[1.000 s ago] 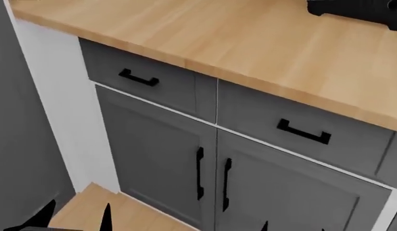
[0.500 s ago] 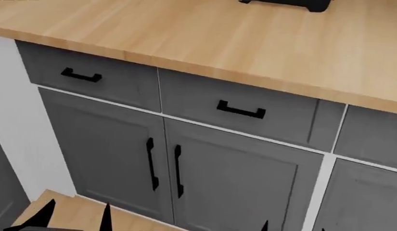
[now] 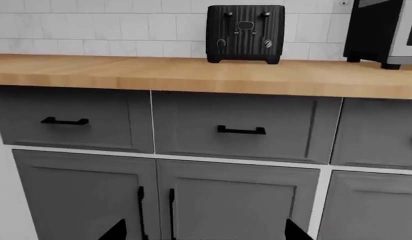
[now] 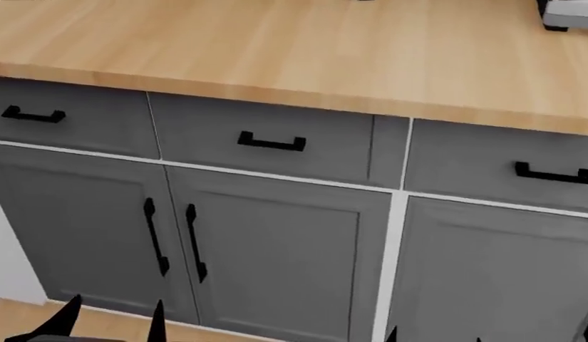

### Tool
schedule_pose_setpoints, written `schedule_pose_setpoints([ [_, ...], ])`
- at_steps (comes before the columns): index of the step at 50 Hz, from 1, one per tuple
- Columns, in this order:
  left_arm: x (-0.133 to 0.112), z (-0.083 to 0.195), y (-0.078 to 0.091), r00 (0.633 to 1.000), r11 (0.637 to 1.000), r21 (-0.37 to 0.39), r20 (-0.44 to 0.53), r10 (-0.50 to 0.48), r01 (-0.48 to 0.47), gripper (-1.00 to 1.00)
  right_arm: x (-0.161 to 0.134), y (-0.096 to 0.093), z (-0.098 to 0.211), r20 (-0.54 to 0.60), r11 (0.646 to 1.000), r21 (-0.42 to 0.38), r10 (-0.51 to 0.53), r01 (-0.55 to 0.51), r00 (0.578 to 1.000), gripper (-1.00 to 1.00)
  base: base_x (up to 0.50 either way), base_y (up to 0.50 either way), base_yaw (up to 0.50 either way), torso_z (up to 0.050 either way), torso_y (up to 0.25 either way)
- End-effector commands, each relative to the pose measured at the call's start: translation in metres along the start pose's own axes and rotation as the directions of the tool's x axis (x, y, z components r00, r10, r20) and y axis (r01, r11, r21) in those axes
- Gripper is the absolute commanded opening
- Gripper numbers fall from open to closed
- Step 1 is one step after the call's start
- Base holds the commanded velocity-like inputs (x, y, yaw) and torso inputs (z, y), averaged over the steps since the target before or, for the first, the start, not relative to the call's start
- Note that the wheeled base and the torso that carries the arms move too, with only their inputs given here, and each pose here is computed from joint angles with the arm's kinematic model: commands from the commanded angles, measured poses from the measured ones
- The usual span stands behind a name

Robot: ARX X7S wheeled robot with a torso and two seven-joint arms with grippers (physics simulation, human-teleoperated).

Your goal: Navigate to the stove.

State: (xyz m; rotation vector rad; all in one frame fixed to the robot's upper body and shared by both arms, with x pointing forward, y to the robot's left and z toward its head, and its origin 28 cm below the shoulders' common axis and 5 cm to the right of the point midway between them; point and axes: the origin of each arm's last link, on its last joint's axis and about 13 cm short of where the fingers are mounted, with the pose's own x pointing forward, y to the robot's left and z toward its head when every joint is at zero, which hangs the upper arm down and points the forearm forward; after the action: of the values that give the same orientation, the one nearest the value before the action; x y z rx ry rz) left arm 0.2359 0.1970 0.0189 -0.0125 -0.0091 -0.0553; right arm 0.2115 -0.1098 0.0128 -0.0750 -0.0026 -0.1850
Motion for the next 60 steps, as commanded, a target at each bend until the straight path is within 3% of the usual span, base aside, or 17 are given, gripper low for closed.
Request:
schedule_pose_setpoints([
  [1, 0.0003, 0.0, 0.0002, 1.0, 1.0, 0.0, 0.0, 0.001, -0.001, 1.0, 0.0004, 0.0003, 0.0001, 0.003, 1.0, -0.001, 0.0, 0.0, 1.0, 1.0, -0.02, 0.12, -0.39, 0.0, 0.0],
  [29, 0.0001, -0.0004, 0.0004, 1.0, 1.0, 0.0, 0.0, -0.001, 0.001, 1.0, 0.0002, 0.0007, 0.0018, 0.003, 1.0, 0.002, -0.005, 0.005, 1.0, 1.0, -0.03, 0.02, -0.08, 0.0, 0.0],
  [60, -0.0003, 0.0001, 0.0007, 1.0, 1.0, 0.0, 0.0, 0.001, -0.001, 1.0, 0.0005, 0.0007, 0.0009, -0.008, 1.0, 0.007, -0.004, 0.004, 1.0, 1.0, -0.45, 0.04, 0.0, 0.0, 0.0],
])
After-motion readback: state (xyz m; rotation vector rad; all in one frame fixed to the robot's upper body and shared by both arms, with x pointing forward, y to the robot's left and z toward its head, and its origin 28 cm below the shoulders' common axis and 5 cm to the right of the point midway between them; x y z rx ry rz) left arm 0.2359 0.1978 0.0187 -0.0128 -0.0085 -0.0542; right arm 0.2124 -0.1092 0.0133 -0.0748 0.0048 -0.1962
